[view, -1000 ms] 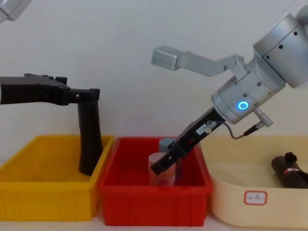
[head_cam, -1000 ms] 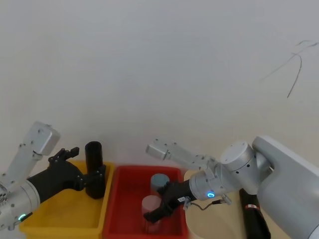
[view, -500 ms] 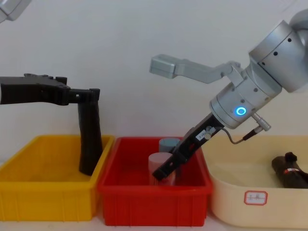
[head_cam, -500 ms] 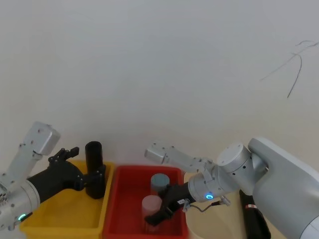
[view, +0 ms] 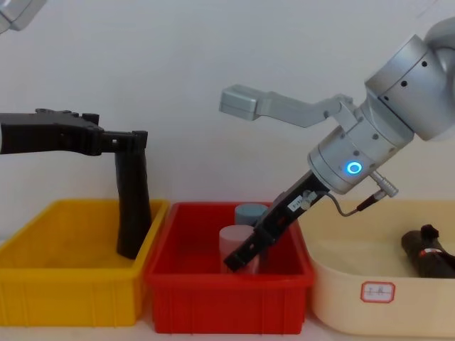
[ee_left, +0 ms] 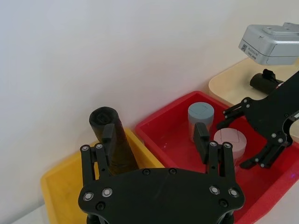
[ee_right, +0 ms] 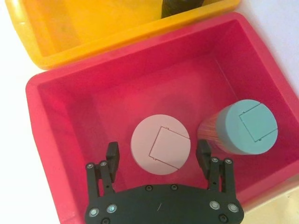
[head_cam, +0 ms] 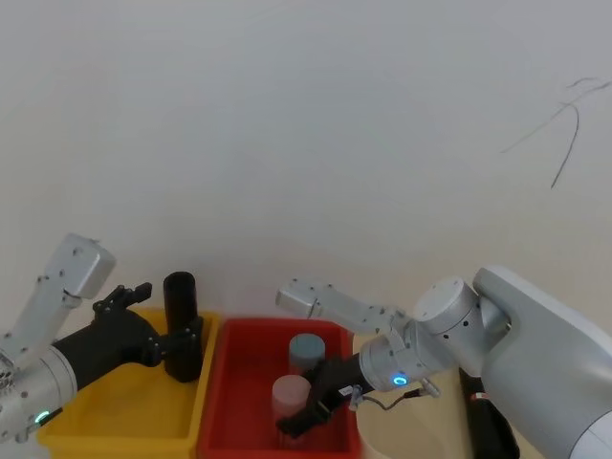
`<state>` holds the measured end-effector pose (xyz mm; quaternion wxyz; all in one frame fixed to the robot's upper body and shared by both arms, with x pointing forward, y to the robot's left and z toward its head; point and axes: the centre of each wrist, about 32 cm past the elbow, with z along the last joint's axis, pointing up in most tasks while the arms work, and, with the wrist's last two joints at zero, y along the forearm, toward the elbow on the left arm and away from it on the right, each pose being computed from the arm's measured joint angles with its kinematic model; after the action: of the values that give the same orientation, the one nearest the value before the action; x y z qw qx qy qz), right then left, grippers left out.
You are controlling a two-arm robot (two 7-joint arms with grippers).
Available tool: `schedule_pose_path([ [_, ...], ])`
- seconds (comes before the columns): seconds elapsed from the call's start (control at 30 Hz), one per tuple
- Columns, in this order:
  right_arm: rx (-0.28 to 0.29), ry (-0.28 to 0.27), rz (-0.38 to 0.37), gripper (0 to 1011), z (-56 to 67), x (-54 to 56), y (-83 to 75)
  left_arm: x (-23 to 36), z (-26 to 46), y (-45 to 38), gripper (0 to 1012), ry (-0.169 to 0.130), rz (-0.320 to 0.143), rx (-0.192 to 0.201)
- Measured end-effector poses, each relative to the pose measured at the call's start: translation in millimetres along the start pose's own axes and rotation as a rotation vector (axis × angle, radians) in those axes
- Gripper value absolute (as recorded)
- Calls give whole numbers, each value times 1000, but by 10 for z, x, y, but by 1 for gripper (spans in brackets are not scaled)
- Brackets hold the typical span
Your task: Pick up the garbage bag with the one hand and transfer it to the other hand.
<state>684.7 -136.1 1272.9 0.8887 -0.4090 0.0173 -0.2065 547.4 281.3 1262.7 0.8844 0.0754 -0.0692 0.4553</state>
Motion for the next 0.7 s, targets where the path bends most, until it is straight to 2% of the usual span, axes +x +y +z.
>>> schedule_pose_path([
  [0.57,0,0,6,997,-1,-4,16,0,0,0,1000,0,0,0],
  [0.67,0,1,6,955,-2,-4,17,0,0,0,1000,0,0,0],
  [0.7,0,1,6,914,-2,-4,17,0,0,0,1000,0,0,0],
])
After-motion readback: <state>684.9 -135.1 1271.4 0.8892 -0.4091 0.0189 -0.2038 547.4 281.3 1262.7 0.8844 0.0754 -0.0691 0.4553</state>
